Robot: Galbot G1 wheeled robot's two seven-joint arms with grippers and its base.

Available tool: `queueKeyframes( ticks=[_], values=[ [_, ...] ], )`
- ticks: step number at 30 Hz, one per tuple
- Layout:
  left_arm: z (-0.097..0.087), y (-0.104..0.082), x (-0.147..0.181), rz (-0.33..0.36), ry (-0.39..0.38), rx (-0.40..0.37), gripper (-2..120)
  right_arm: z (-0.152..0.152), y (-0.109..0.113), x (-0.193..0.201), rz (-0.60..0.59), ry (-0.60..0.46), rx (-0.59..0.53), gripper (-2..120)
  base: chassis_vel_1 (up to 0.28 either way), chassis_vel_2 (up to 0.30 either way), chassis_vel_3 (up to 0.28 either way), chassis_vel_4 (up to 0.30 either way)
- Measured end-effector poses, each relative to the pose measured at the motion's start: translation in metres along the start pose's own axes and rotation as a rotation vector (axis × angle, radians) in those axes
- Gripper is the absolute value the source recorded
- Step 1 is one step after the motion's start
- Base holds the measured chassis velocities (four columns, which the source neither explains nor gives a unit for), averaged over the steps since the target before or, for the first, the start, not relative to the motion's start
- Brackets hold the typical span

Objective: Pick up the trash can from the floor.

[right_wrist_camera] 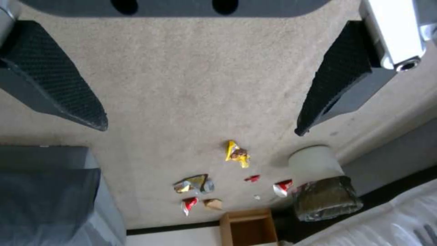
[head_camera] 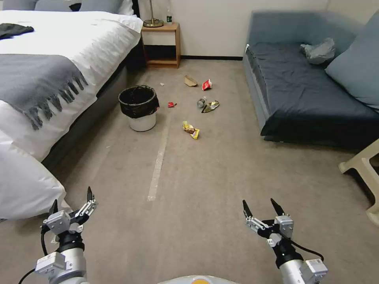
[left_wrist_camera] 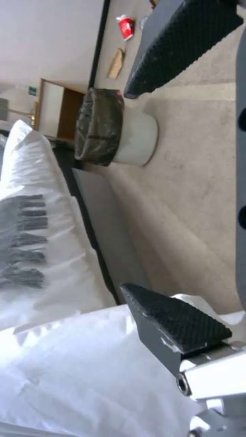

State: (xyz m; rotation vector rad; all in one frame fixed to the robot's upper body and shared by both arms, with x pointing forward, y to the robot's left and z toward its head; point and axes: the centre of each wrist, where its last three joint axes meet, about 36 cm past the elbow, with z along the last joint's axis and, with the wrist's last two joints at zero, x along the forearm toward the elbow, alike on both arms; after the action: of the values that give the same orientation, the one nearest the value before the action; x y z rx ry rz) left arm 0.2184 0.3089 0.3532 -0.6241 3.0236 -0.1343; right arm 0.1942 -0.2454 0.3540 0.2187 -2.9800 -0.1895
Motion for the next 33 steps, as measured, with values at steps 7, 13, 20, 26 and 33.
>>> queueKeyframes(
  ticks=[7, 13, 20, 26, 33],
  values=[
    [0.001, -0.0021, -0.002, 0.003, -0.011, 0.004, 99, 0.0, -0.0005, -0.0015, -0.002, -0.004, -0.002, 100, 0.0, 0.0, 0.0, 0.0],
    [0.0019, -0.0019, -0.0021, 0.003, -0.004, -0.002, 95, 0.0001, -0.0006, -0.002, -0.002, -0.006, -0.005, 100, 0.0, 0.0, 0.0, 0.0],
    [0.0024, -0.0029, -0.0017, 0.005, 0.005, -0.003, 93, 0.0005, -0.0006, -0.0026, 0.001, -0.008, -0.013, 100, 0.0, 0.0, 0.0, 0.0],
    [0.0026, -0.0029, -0.001, 0.005, 0.007, -0.003, 93, 0.0006, -0.0005, -0.0025, 0.002, -0.011, -0.016, 100, 0.067, 0.062, 0.047, 0.062],
    [0.0027, -0.0035, -0.001, 0.008, 0.004, -0.001, 93, 0.0007, -0.0001, -0.0024, 0.003, -0.017, -0.019, 100, 0.091, 0.087, 0.087, 0.084]
  ],
)
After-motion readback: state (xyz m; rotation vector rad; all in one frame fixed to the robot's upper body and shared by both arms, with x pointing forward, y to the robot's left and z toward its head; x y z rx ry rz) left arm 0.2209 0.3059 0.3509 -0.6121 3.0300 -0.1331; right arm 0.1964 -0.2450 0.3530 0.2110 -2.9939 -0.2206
